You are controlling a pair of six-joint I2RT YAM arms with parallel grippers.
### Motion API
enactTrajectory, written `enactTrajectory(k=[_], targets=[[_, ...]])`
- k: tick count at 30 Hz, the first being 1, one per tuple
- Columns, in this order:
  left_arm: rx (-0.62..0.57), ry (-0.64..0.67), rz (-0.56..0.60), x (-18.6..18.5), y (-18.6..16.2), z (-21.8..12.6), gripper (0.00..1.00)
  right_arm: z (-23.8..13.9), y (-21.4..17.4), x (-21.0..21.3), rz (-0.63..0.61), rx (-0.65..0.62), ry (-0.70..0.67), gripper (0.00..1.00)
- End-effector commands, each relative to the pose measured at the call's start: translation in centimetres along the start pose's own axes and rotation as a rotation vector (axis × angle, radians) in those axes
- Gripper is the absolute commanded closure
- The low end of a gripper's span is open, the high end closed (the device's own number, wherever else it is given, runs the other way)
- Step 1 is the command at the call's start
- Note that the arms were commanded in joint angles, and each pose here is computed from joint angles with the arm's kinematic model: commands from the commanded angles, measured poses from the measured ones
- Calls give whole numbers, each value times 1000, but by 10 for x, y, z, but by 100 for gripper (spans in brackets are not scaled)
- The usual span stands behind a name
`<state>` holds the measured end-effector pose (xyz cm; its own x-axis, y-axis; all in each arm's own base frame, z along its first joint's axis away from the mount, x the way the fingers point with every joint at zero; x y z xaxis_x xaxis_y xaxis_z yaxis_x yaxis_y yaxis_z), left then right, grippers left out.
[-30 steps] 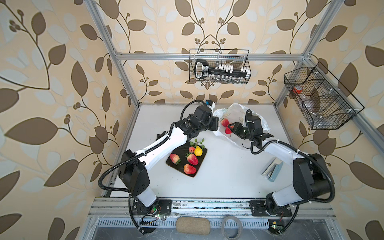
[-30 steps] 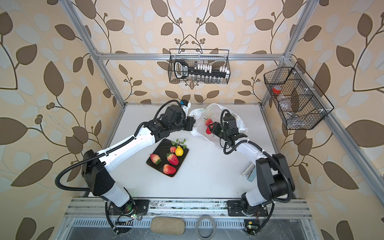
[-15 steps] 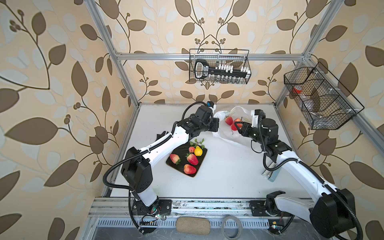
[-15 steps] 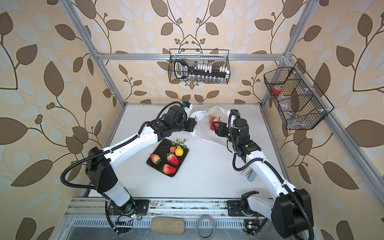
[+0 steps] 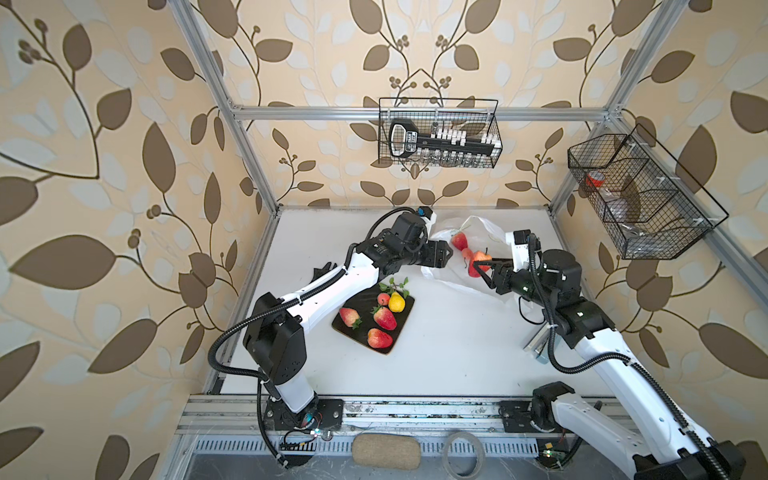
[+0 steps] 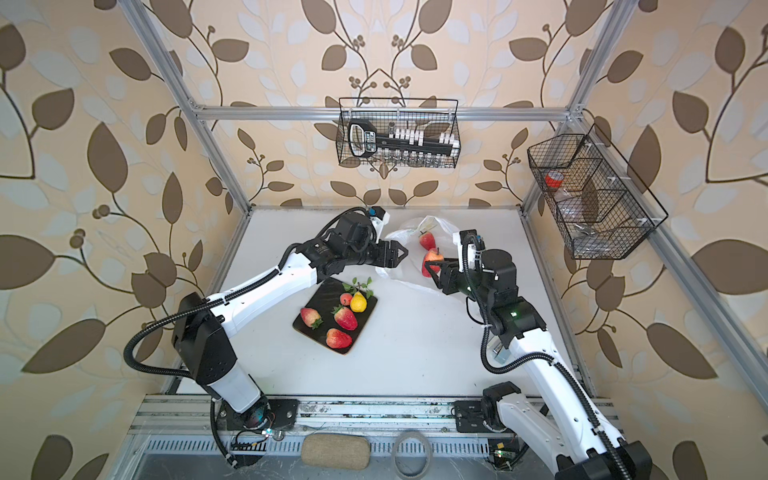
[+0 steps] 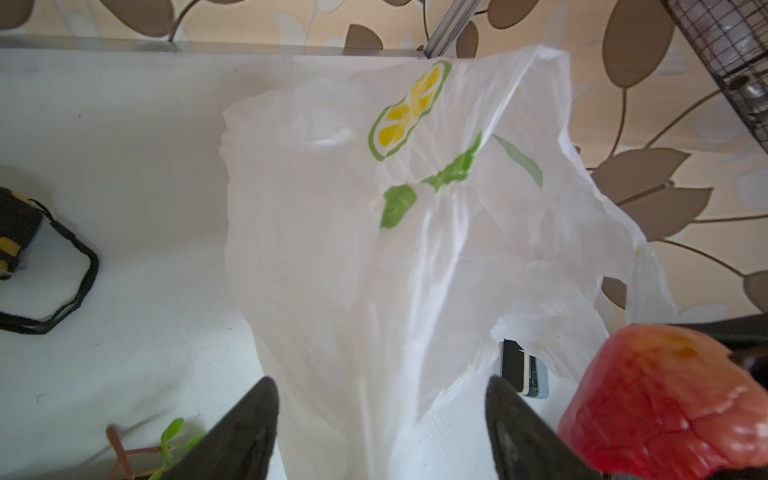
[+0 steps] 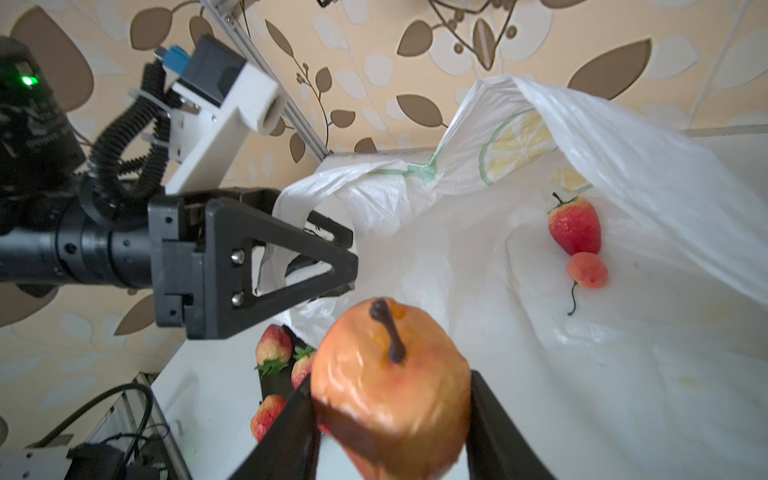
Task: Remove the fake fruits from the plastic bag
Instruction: 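Carry the pear out with the right gripper while the left gripper releases the bag, then lower the pear onto the black tray and open the right gripper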
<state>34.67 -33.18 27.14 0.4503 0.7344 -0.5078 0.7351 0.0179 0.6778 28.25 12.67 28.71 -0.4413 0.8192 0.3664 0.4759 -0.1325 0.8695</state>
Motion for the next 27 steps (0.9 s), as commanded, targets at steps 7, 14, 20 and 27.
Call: enactTrajectory(k=[7, 14, 20, 27], targets=[[-188, -105, 3, -39, 42, -113, 4, -35, 15, 42, -115, 19, 135, 62], [-493, 208, -116, 3, 77, -212, 5, -21, 21, 95, -240, 78, 244, 62], [-675, 519, -239, 59, 63, -285, 6, 14, -1, 153, -345, 169, 348, 62], [-791, 715, -332, 93, 20, -351, 7, 83, -55, 196, -414, 317, 375, 63]])
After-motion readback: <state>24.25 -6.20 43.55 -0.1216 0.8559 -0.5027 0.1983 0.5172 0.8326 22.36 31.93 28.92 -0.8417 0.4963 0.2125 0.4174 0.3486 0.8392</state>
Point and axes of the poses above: each gripper's point midway between its finger pads, its own z axis out along the fingers, its own x axis along the line the jaws close on, y = z × x, the point moved 2 cm from there along -z, back along the fingers, and after that the axes turned 2 degrees about -z, right-handed, at the moved point
